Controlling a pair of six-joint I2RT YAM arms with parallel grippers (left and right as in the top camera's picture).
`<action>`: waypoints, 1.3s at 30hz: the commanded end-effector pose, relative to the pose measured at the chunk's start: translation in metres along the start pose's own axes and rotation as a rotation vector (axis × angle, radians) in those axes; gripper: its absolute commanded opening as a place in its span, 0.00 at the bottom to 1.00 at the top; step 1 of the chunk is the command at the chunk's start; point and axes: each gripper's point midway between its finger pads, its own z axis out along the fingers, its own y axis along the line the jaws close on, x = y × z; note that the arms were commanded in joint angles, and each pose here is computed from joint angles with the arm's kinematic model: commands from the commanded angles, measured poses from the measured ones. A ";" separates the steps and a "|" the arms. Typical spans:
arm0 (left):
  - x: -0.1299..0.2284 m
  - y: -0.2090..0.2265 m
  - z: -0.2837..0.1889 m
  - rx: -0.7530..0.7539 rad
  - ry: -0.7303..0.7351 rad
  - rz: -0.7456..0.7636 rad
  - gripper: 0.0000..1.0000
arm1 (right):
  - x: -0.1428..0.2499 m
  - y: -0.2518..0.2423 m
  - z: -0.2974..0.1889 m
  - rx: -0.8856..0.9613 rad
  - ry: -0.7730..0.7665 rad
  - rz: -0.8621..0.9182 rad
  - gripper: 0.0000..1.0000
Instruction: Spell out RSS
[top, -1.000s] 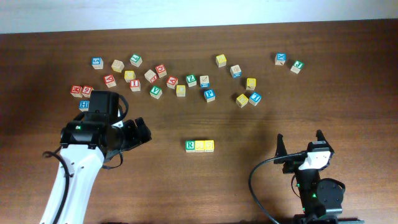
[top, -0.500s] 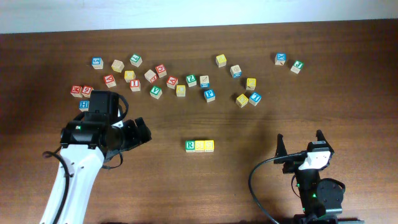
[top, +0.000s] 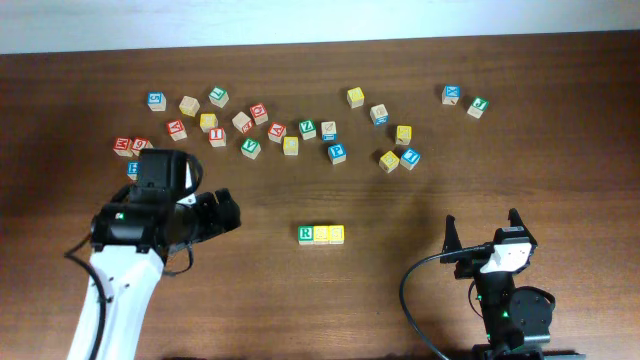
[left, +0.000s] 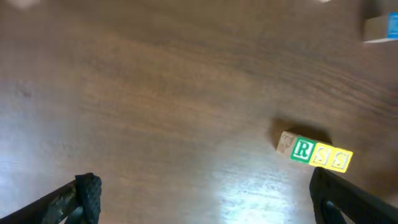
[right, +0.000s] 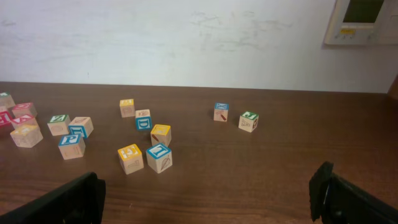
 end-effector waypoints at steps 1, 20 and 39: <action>-0.009 -0.017 -0.019 0.114 -0.158 0.255 0.99 | 0.002 -0.003 0.000 0.015 0.000 -0.006 0.98; 0.041 -0.009 -0.032 0.275 -0.872 0.530 0.99 | 0.002 -0.003 0.000 0.015 0.000 -0.006 0.98; 0.005 0.049 -0.022 0.138 -1.142 0.198 0.99 | 0.002 -0.003 0.000 0.015 0.000 -0.006 0.98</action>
